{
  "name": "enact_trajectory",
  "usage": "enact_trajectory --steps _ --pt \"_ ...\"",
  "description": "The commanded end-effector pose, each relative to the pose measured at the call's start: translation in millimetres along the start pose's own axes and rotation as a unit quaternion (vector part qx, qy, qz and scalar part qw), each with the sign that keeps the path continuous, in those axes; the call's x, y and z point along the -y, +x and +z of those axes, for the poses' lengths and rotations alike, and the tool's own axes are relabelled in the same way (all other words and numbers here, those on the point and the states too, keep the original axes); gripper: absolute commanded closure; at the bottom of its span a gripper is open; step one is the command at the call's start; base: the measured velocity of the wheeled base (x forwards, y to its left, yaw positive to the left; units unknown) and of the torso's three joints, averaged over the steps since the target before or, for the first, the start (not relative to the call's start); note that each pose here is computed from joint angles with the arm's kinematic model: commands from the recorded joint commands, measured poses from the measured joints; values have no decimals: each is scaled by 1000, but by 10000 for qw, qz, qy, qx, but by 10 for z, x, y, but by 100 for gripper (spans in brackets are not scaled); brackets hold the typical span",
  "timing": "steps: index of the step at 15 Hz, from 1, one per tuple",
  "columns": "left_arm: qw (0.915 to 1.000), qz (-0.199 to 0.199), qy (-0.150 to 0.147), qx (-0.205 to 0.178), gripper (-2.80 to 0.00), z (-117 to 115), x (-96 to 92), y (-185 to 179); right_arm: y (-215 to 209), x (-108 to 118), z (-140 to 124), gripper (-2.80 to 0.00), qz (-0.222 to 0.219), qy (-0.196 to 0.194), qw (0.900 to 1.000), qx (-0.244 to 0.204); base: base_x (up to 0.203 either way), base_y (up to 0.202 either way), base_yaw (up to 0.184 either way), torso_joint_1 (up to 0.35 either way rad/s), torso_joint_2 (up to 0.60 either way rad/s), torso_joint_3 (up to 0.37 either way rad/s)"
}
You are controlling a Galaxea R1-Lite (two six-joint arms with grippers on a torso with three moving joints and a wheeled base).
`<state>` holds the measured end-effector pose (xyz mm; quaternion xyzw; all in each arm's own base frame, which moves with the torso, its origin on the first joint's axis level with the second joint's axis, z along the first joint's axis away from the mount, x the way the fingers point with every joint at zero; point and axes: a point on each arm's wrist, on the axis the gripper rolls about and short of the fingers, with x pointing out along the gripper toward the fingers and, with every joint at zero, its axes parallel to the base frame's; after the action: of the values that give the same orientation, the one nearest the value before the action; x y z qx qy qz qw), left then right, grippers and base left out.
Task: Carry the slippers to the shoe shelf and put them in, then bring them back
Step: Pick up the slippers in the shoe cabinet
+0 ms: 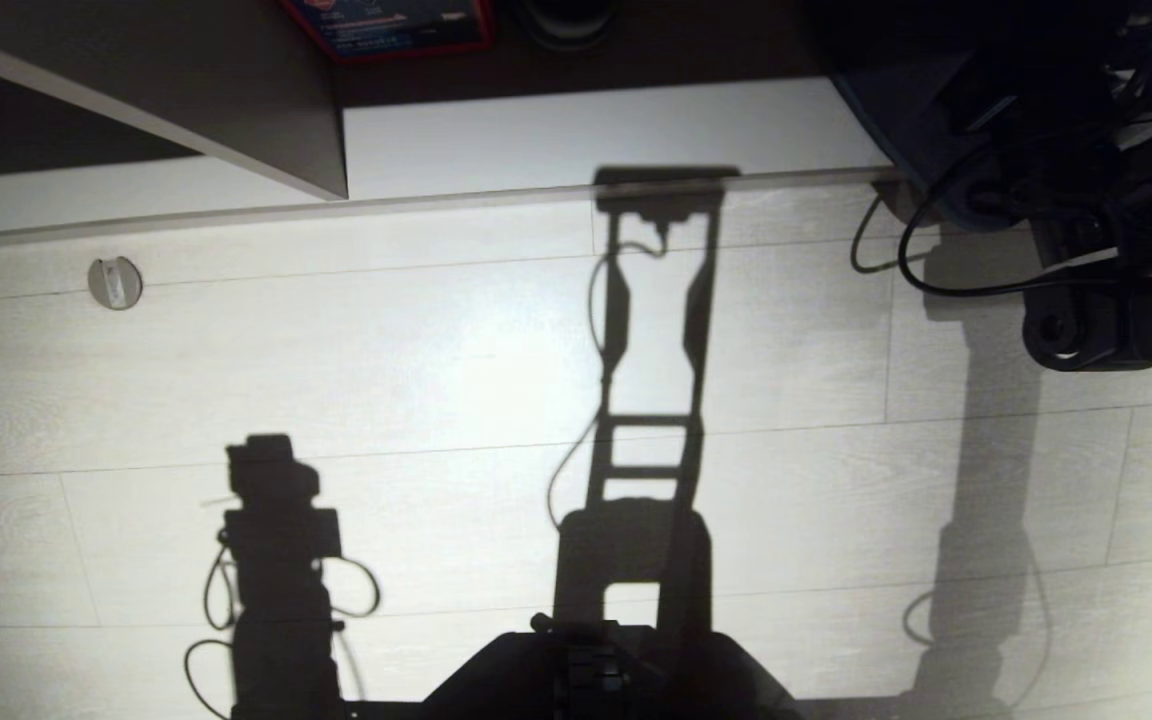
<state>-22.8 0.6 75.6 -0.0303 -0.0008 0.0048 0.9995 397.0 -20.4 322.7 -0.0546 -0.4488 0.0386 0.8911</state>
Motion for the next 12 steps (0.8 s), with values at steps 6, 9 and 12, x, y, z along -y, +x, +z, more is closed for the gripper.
enact_trajectory --steps 6,9,12 --pt "10000 -2 -4 1 0 0 0 0 3 0 53 0 5 -6 10000 68 0 0 0 0 0 0" --pt "10000 -2 -4 1 0 0 0 0 -3 -1 54 0 5 -2 10000 45 0 0 0 0 0 0" --pt "10000 6 -4 2 0 0 0 0 -3 -1 56 0 5 -4 10000 52 0 0 0 0 0 0"
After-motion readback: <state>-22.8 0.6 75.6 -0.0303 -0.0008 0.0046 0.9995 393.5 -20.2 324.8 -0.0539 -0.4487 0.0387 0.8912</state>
